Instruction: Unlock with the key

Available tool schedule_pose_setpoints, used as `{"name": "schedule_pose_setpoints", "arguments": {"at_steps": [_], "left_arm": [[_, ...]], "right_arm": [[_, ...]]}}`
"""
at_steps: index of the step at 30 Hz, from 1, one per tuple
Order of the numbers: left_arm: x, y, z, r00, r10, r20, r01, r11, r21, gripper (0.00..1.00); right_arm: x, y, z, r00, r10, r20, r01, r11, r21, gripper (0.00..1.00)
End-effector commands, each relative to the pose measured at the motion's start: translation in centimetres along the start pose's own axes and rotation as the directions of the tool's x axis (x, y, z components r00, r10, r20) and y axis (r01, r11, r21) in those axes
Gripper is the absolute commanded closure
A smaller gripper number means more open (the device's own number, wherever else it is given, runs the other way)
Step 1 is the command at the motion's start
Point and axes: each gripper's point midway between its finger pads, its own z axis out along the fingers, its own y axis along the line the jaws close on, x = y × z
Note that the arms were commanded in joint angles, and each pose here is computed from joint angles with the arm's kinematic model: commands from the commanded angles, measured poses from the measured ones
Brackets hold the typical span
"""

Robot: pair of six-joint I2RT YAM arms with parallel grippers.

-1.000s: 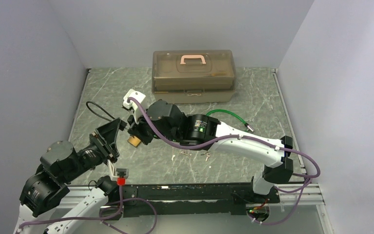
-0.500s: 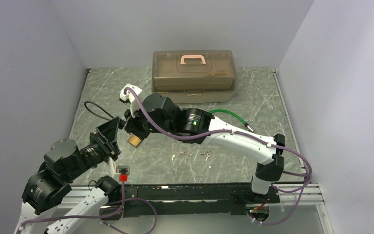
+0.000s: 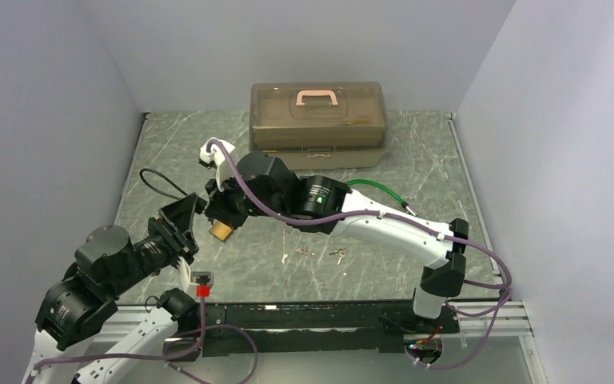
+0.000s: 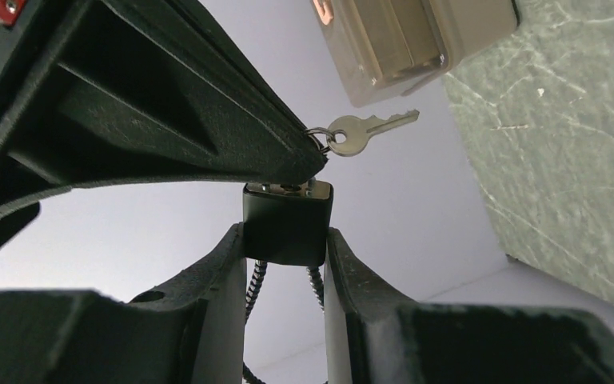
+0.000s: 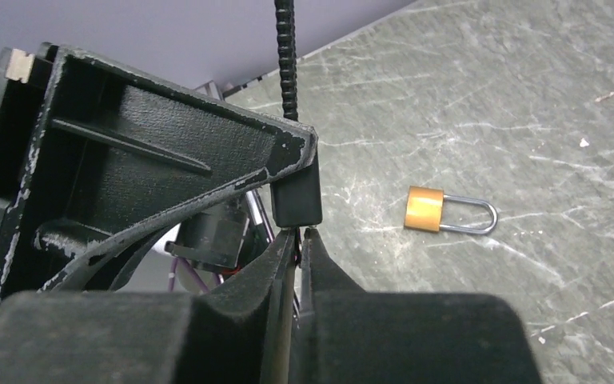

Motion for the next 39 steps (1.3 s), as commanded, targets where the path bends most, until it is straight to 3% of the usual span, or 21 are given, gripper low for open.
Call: {"name": "schedule_pose_setpoints", "arguments": {"at_steps": [1,9,16,22,24,29,39], "left_arm": [[-2.1,0.1,0.5,0.978,-0.164,0.131,0.161,0.986,0.032,1.0],[-1.8,0.9,0.5,0.918,-0.377,0.123,0.375,0.926,0.043,1.0],[-1.1,2.3,0.3,0.839,-0.536,0.1,0.535,0.844,0.033,1.0],[-2.1,3.5,0.9,0.659,-0.742,0.124,0.736,0.67,0.098,1.0],[-2.5,3.9,1.3,0.62,-0.773,0.134,0.763,0.634,0.126,1.0],[-2.9,4.3,2.1,0.605,-0.78,0.157,0.766,0.625,0.15,1.0],[-2.5,4.9,2.1,0.628,-0.761,0.163,0.753,0.647,0.12,1.0]], "right_arm": [[-8.6,2.0,-4.5,0.949,-0.008,0.315,0.038,0.995,-0.087,0.88],[-8.8,1.2,-7.0,0.937,-0.026,0.349,0.049,0.997,-0.055,0.49],[-8.0,0.1,-9.1,0.937,-0.035,0.347,0.038,0.999,-0.003,0.45],[-5.3,-1.6,-9.5,0.946,0.024,0.324,-0.028,1.0,0.006,0.39],[-5.2,-1.5,-9.5,0.944,0.043,0.328,-0.041,0.999,-0.014,0.34],[-5.7,-1.0,-8.8,0.939,0.06,0.338,-0.045,0.998,-0.052,0.28],[-6.2,-0.8,-6.4,0.941,0.095,0.324,-0.066,0.993,-0.1,0.29]]}}
